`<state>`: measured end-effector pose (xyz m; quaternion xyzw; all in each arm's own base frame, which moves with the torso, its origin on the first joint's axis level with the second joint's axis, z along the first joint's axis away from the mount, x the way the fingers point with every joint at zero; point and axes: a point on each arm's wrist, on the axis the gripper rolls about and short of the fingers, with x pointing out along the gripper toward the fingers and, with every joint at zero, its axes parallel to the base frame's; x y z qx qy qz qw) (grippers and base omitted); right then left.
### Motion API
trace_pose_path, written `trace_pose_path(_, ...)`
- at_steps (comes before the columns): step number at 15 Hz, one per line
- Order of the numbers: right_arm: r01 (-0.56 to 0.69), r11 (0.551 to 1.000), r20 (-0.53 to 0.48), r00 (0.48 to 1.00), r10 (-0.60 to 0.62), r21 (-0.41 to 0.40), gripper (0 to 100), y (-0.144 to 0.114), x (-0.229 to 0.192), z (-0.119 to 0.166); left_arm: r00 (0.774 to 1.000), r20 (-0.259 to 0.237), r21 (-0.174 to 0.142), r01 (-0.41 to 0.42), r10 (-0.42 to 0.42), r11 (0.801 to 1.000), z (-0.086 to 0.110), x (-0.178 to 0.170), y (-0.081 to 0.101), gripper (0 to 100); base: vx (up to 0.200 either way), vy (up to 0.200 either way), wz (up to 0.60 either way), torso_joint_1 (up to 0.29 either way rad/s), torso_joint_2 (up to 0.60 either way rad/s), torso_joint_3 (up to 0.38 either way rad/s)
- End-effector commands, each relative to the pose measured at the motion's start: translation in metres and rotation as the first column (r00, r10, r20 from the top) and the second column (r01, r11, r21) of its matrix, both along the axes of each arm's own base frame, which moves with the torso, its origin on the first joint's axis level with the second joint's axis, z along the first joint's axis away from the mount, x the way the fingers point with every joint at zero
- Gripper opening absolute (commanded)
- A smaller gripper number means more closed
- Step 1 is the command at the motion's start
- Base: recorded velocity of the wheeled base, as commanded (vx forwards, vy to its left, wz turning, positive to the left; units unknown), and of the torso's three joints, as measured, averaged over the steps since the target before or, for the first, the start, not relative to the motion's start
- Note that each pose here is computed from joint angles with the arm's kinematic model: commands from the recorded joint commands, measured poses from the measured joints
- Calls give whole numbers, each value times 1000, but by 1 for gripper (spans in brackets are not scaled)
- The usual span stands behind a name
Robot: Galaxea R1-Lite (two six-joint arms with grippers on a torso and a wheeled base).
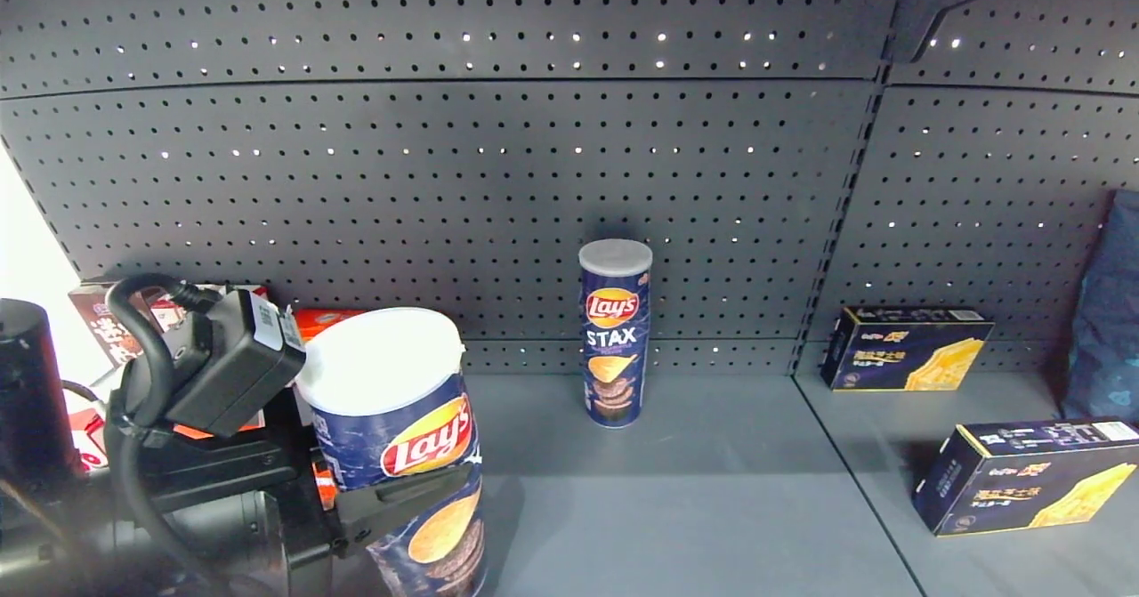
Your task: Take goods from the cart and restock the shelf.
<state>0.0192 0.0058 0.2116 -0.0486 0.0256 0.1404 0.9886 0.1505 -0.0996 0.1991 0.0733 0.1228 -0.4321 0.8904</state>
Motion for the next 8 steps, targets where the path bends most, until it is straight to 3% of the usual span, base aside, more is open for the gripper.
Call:
trace_pose_path(1, -102, 995, -115, 988, 100, -16, 100, 11, 38, 16, 1000, -8, 5, 0, 0, 1000, -2, 1, -1, 0, 0, 0, 0, 0, 0, 0)
trace_pose_path(3, -184, 983, -209, 962, 173, -30, 100, 24, 60, 9, 1000, -21, 13, 0, 0, 1000, -6, 0, 0, 0, 0, 0, 0, 0, 0, 0)
trace_pose_path(8, -276, 961, -178, 947, 267, -28, 100, 53, 107, 19, 999, -37, 23, 13, -12, 1000, -12, -2, -1, 0, 0, 0, 0, 0, 0, 0)
